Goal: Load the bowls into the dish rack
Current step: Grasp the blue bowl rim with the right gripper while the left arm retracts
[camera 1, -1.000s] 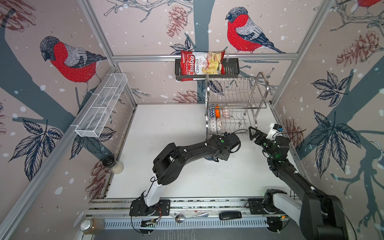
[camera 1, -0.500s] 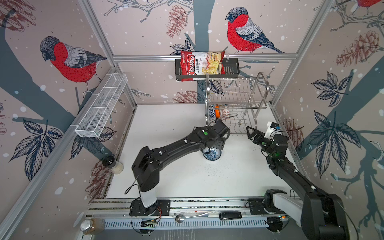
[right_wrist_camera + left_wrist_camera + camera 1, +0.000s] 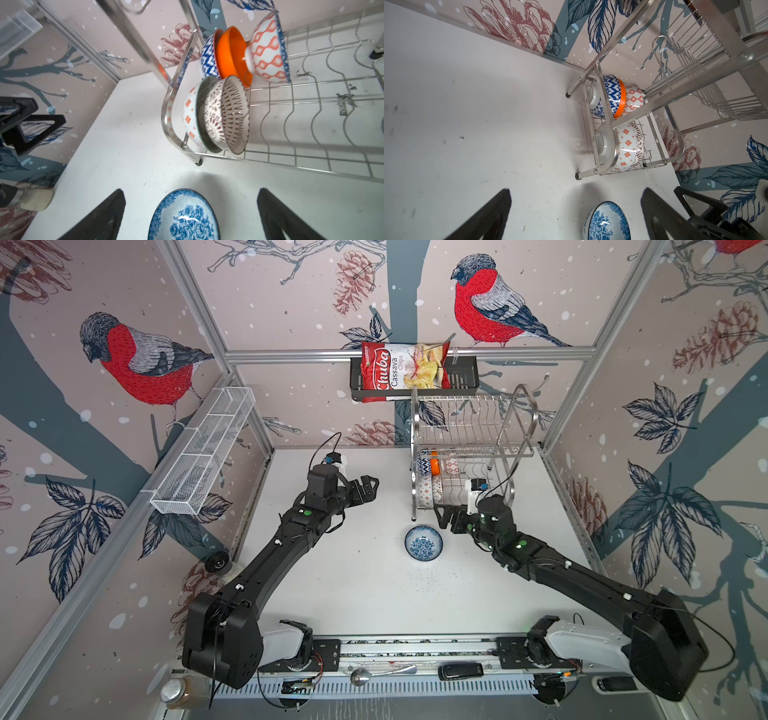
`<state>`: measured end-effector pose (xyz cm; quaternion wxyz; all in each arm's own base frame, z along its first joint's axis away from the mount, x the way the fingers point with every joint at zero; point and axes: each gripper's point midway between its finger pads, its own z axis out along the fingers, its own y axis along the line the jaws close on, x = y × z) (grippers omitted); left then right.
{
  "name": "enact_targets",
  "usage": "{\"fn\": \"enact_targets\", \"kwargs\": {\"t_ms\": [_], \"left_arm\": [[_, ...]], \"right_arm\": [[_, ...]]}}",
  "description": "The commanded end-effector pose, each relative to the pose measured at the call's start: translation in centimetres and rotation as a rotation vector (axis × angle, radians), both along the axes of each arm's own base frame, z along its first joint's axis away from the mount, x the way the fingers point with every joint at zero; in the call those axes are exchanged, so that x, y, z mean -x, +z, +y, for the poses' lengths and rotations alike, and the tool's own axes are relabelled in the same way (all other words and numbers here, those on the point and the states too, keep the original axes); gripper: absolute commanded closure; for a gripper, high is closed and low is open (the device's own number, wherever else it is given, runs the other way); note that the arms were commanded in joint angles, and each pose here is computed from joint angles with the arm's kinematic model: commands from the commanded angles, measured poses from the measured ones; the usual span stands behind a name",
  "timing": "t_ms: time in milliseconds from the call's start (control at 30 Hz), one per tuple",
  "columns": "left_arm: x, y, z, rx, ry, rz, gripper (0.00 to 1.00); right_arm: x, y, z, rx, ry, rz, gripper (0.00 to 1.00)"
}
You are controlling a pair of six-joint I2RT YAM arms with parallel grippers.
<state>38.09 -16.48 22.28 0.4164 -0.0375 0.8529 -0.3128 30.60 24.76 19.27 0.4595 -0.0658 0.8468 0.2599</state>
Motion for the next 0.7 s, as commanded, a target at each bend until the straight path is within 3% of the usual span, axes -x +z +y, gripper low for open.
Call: {"fn": "enact_targets", "kwargs": {"t_ms": [0, 233, 333, 433, 667], "left_arm": [[-1.2, -1.0, 0.1, 0.109, 0.007, 0.034, 0.02], [-3.4, -5.0, 3.8, 0.33, 0.022, 0.189, 0.02], [-3.4, -5.6, 3.8, 0.337, 0.025, 0.214, 0.02], [-3.1, -5.4, 3.6, 0.304, 0.029, 0.204, 0.02], [-3.1, -5.4, 3.7, 0.263, 0.04, 0.199, 0.03]], "right_arm": [[0.7, -2.5, 0.6, 0.15, -0.061, 0.077, 0.0], [3.2, -6.0, 7.3, 0.312, 0.055, 0.209, 0.14], [3.3, -7.6, 8.4, 0.406, 0.061, 0.214, 0.21], [3.7, -9.9, 9.1, 0.441, 0.102, 0.261, 0.36], [5.1, -12.9, 8.8, 0.532, 0.129, 0.299, 0.45]]}}
